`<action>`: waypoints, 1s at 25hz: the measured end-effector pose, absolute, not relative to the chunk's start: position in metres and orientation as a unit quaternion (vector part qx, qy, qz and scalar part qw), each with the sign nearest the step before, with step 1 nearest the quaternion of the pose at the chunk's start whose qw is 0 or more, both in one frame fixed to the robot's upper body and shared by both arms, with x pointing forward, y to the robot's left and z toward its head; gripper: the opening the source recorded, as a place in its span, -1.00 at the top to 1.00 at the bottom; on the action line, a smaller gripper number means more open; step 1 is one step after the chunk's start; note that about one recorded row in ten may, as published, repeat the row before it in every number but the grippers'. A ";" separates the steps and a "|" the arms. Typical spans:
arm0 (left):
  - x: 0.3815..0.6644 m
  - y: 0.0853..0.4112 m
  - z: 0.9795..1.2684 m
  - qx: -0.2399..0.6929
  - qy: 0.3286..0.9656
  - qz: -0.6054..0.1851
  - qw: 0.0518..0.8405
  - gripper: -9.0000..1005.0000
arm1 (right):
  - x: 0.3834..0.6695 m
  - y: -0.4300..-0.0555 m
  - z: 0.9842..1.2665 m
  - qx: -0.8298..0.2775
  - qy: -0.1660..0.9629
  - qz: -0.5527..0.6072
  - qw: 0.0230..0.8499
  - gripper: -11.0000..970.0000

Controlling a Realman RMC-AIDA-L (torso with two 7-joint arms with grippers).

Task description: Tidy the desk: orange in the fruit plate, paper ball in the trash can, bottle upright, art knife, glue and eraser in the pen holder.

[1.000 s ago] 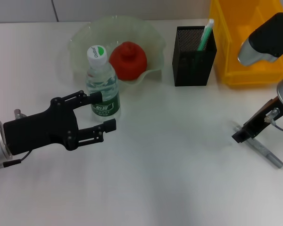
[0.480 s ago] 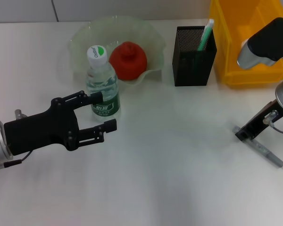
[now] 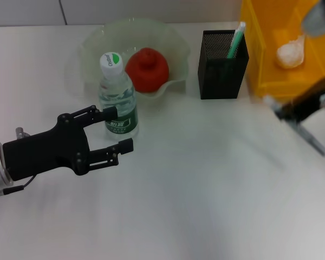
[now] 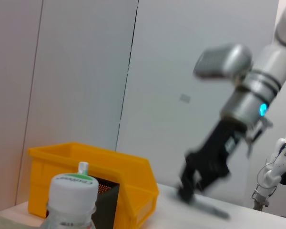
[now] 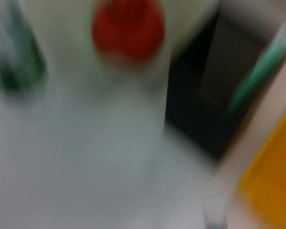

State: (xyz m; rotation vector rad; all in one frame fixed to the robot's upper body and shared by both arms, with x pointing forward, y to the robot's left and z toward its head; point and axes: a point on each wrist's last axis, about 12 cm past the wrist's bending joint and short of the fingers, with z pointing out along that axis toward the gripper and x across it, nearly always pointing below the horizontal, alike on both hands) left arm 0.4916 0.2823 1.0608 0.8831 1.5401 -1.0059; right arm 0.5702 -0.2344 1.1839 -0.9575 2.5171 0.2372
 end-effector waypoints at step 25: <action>0.489 0.281 1.060 0.369 0.640 -0.423 0.525 -0.59 | 0.622 -0.264 1.099 -0.011 0.713 0.365 0.599 0.69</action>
